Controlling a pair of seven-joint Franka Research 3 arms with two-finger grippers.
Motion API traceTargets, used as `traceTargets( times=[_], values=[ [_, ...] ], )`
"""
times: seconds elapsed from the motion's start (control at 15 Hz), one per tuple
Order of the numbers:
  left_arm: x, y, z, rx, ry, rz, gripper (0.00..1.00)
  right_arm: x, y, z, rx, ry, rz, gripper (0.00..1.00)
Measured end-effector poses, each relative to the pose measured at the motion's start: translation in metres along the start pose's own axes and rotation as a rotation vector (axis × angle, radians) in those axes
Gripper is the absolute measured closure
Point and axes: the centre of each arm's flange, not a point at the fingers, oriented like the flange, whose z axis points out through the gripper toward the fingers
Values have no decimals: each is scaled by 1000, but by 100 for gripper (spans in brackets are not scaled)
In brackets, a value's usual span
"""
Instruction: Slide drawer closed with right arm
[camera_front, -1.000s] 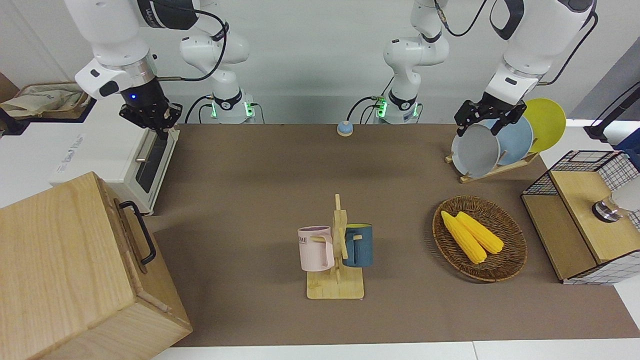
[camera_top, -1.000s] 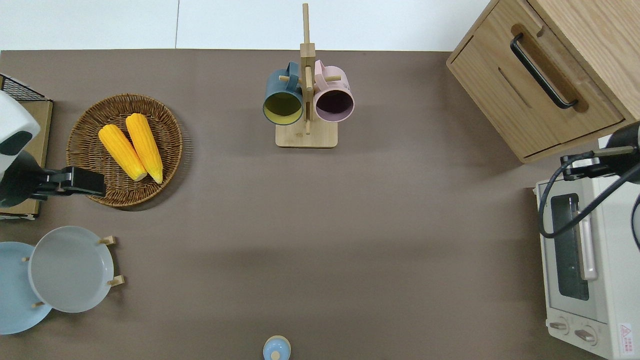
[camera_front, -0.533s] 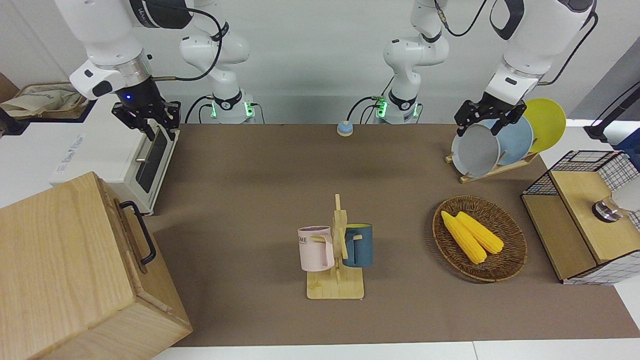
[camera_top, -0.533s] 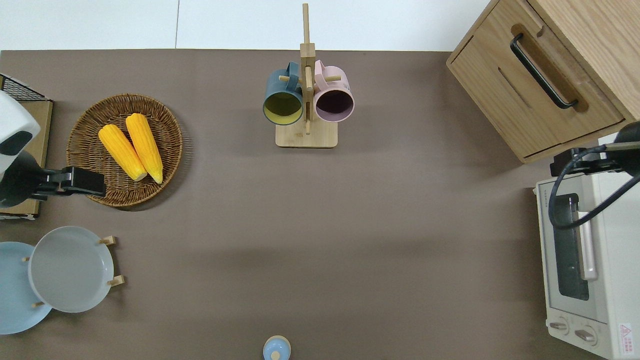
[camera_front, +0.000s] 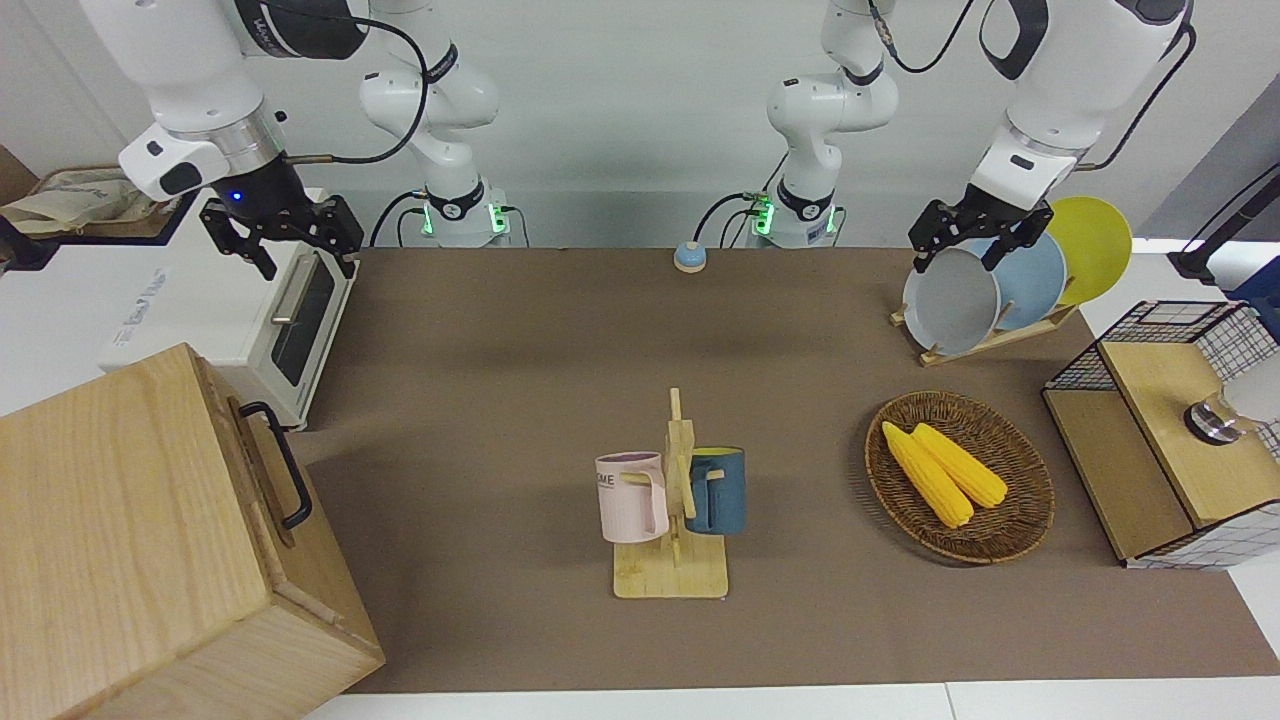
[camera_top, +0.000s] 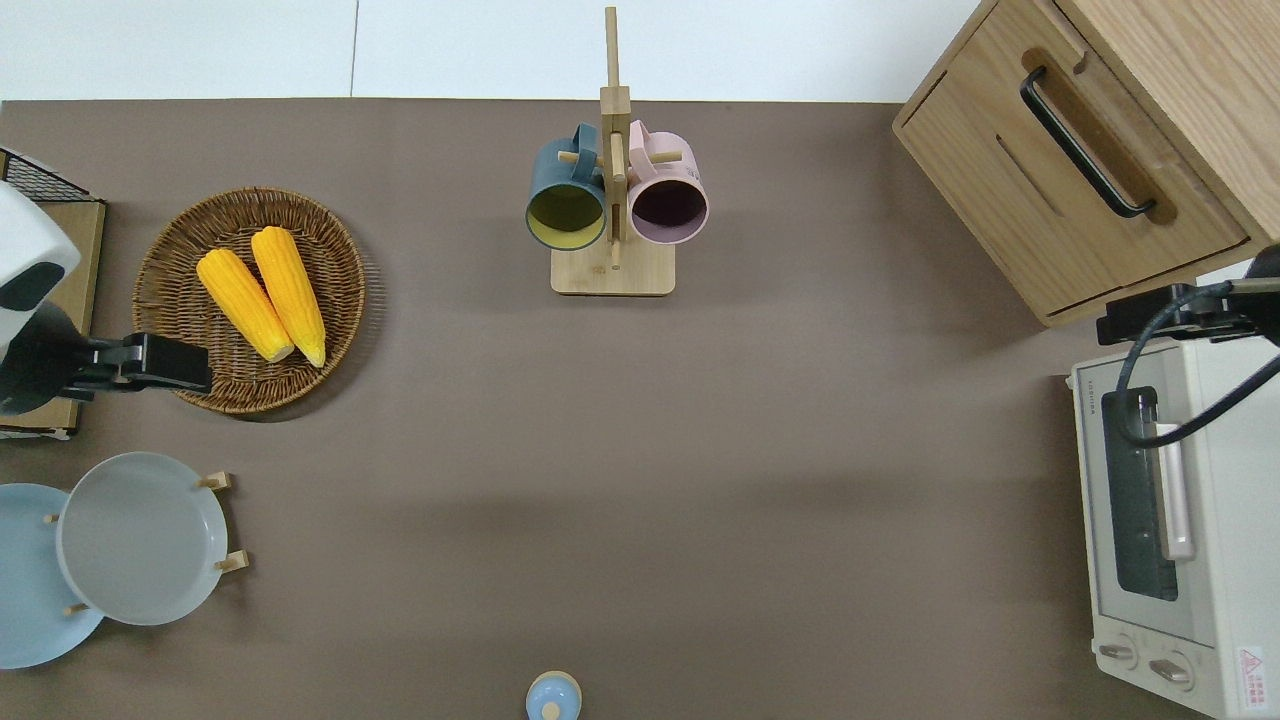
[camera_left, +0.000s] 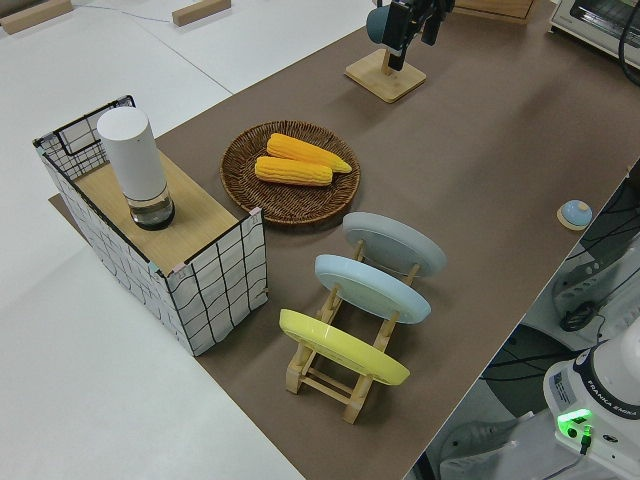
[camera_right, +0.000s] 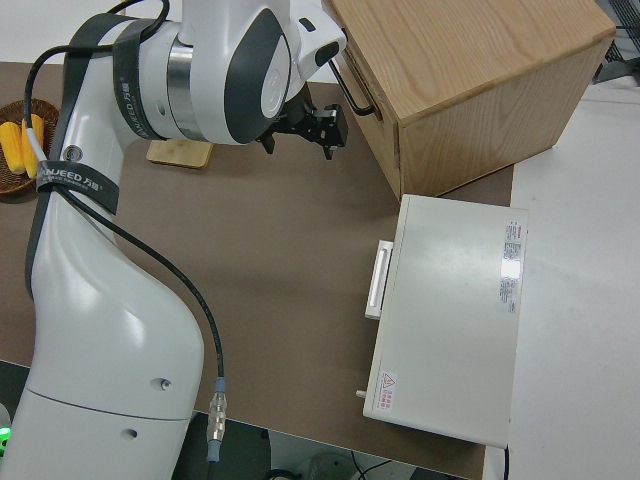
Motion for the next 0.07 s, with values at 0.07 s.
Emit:
traceTargets(
  times=[0.07],
  values=[
    [0, 0, 0, 0, 0, 0, 0, 0, -1, -1, -2, 1, -2, 2]
  ],
)
